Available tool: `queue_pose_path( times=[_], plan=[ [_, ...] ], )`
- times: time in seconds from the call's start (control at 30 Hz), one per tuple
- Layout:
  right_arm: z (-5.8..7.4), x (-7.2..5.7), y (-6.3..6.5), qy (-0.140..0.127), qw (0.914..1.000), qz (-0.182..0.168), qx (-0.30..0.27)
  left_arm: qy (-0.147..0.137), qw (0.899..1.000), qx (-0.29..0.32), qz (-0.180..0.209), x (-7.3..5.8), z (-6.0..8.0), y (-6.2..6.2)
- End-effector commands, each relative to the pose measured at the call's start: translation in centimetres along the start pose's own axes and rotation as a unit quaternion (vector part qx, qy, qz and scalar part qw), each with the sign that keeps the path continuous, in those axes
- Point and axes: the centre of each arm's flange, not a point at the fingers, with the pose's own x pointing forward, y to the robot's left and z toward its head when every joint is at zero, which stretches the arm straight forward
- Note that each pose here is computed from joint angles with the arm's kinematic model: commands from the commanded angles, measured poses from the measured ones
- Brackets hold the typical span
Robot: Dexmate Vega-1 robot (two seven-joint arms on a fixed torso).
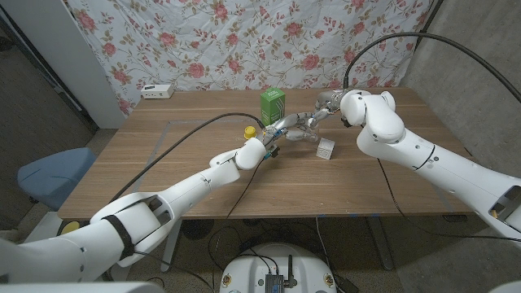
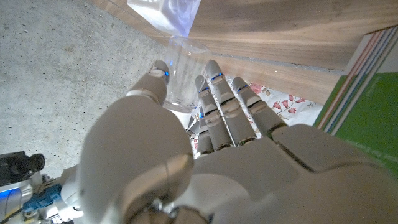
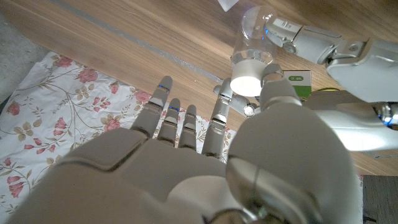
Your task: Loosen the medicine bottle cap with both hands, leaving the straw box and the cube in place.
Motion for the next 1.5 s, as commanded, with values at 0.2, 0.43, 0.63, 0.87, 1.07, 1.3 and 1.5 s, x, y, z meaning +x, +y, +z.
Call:
queue_pose_path(
  times=[0.2, 0.43, 0.63, 0.87, 1.07, 1.3, 1.5],
  plan=[
    [-0.5, -0.2, 0.0, -0.026, 0.9996, -0.002, 0.014, -0.001, 1.0, 0.0, 0.0, -0.1, 0.1, -0.1],
    [-0.9, -0.4, 0.1, -0.033, 0.9992, -0.002, 0.023, -0.002, 1.0, 0.001, 0.0, -0.1, 0.2, -0.1],
    [-1.4, -0.5, 0.1, -0.042, 0.9986, 0.003, 0.031, -0.001, 1.0, 0.001, -0.002, -0.1, 0.2, -0.3],
    [-2.1, -0.4, 0.2, -0.052, 0.9975, 0.015, 0.045, -0.001, 1.0, 0.0, -0.002, -0.1, 0.3, -0.4],
    [-2.3, -0.3, 0.2, -0.057, 0.9965, 0.022, 0.057, -0.001, 1.0, 0.001, -0.002, -0.1, 0.2, -0.4],
    [-2.5, -0.2, 0.2, -0.065, 0.9953, 0.025, 0.068, -0.001, 1.0, 0.0, -0.002, -0.1, 0.2, -0.4],
    [-2.5, -0.2, 0.1, -0.07, 0.9942, 0.03, 0.075, 0.0, 1.0, 0.0, -0.002, -0.1, 0.2, -0.4]
  ],
)
